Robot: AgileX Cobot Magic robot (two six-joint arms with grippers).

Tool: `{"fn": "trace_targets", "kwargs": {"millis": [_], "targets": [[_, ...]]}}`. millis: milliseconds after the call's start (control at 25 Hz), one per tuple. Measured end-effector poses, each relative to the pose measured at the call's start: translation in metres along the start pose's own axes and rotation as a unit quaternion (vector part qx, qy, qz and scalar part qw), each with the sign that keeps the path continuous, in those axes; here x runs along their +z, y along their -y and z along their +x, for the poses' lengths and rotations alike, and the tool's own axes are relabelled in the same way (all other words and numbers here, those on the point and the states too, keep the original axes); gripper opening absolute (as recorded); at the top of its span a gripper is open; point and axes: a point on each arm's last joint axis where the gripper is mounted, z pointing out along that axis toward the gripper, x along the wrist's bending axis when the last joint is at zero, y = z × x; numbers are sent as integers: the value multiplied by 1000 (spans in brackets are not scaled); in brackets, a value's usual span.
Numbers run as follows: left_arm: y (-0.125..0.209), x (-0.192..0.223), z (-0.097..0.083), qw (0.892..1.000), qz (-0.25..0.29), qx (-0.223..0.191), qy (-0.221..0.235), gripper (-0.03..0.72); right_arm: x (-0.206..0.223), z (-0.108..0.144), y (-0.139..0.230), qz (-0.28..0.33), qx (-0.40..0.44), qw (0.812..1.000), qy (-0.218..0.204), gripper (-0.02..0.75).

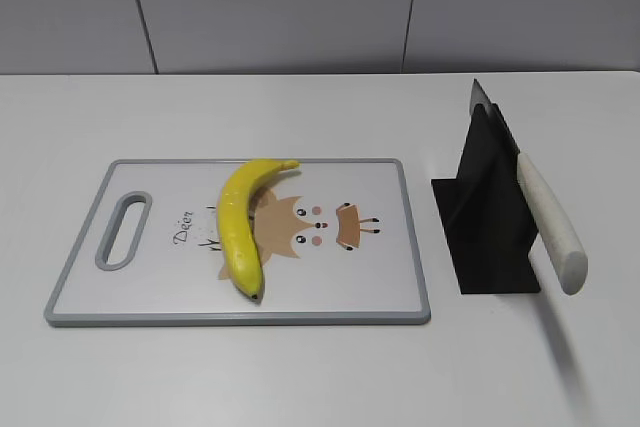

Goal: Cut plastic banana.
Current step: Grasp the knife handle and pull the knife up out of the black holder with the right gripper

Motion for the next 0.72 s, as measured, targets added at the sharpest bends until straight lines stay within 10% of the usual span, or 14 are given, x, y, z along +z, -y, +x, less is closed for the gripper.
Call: {"fn": "trace_targets", "kwargs": {"millis": [200,440,720], "targets": [[0,0,0,1000,0,0,0,360,7,-3,-30,39,3,999,-4,594],[0,0,0,1000,0,0,0,624,27,-6,-67,124,7,992,-13,594],[0,0,0,1000,0,0,1,652,69,-9,-110,233,33,971,-38,594]]}}
